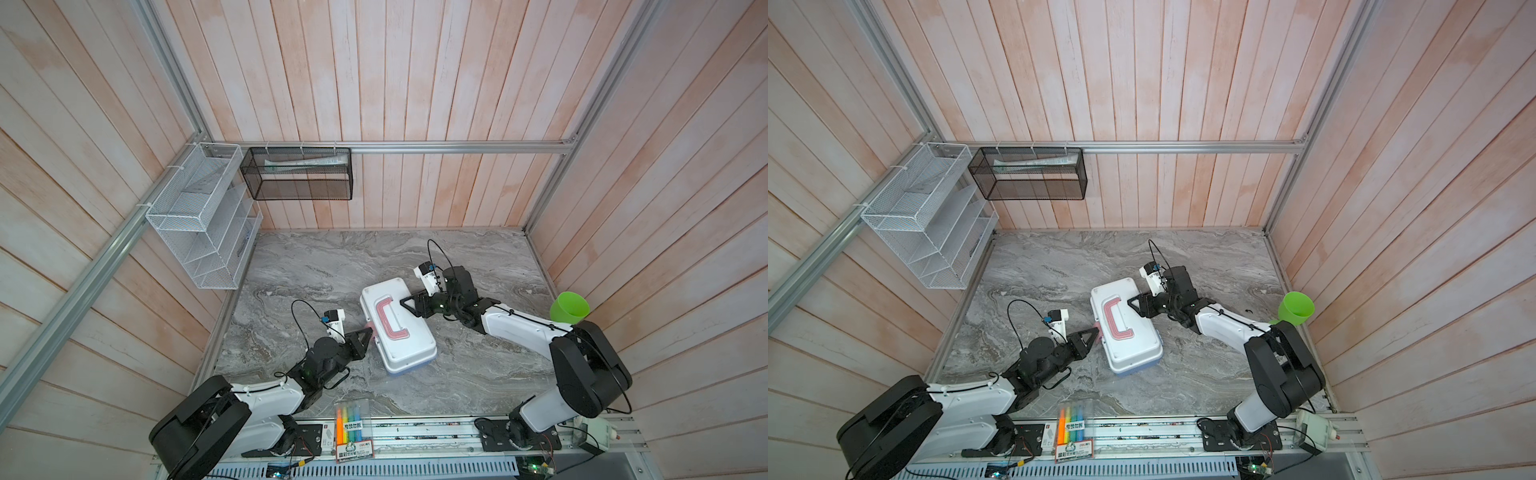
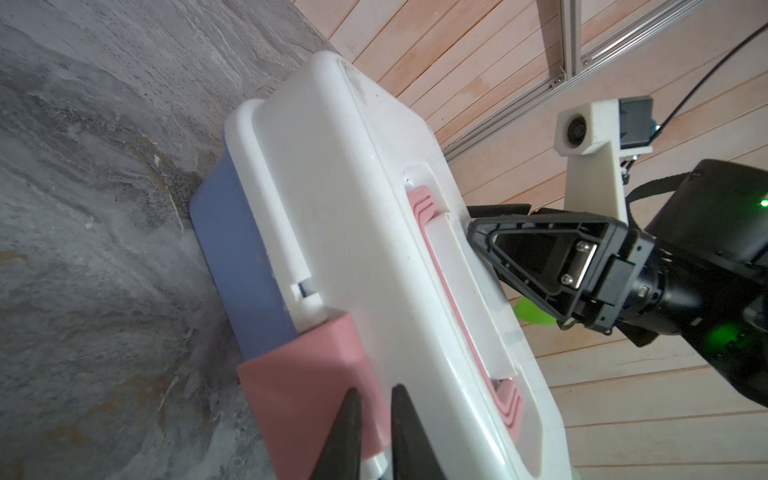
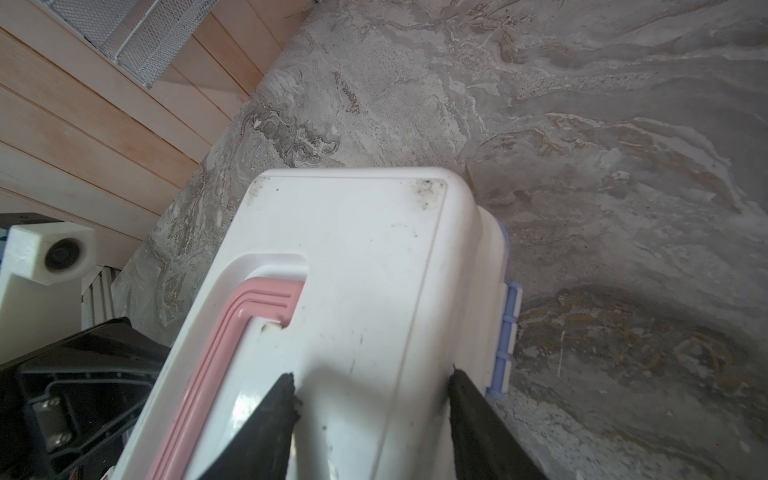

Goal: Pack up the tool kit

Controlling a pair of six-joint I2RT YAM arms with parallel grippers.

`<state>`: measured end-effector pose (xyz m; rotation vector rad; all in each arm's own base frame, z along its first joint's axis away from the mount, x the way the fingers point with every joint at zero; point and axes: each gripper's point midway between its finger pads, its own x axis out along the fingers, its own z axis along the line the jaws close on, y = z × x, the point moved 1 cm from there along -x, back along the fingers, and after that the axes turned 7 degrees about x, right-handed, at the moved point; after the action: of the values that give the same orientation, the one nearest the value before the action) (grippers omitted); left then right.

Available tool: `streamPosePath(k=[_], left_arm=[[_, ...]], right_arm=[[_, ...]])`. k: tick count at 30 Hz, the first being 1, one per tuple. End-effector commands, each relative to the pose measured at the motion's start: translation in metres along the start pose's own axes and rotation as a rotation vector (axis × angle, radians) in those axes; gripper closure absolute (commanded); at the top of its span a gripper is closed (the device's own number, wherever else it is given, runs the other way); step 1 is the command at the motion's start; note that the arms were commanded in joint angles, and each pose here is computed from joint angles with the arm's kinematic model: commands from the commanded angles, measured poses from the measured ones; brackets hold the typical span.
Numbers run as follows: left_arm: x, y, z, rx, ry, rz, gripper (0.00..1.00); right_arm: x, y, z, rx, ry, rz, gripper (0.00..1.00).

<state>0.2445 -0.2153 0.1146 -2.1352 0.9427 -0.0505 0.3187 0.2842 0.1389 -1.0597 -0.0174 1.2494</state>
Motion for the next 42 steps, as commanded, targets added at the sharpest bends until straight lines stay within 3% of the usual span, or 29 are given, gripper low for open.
streamPosePath(k=[1, 17, 22, 23, 26, 28, 35, 42], left_arm=[[0.002, 0.002, -0.001, 0.019, 0.002, 0.022, 0.83], [0.007, 0.001, -0.005, 0.027, 0.011, 0.035, 0.84], [0.001, -0.001, 0.006, 0.041, -0.071, 0.032, 0.84], [-0.003, -0.003, 0.013, 0.044, -0.118, 0.031, 0.83], [-0.013, -0.004, 0.030, 0.089, -0.264, 0.074, 0.64], [-0.016, -0.005, 0.032, 0.121, -0.317, 0.111, 0.61], [-0.010, -0.007, 0.032, 0.195, -0.401, 0.221, 0.60], [0.000, 0.006, 0.027, 0.203, -0.367, 0.308, 0.60]], right_arm=[[0.015, 0.067, -0.003, 0.066, -0.008, 0.221, 0.45], [0.014, 0.069, -0.005, 0.070, -0.003, 0.220, 0.45], [0.013, 0.068, -0.004, 0.068, -0.002, 0.218, 0.45], [0.013, 0.068, -0.004, 0.067, -0.002, 0.219, 0.45], [0.013, 0.069, -0.005, 0.067, 0.003, 0.222, 0.45], [0.013, 0.070, -0.006, 0.066, 0.003, 0.223, 0.45], [0.015, 0.069, -0.005, 0.070, -0.003, 0.224, 0.45], [0.016, 0.070, -0.006, 0.071, 0.000, 0.228, 0.45]])
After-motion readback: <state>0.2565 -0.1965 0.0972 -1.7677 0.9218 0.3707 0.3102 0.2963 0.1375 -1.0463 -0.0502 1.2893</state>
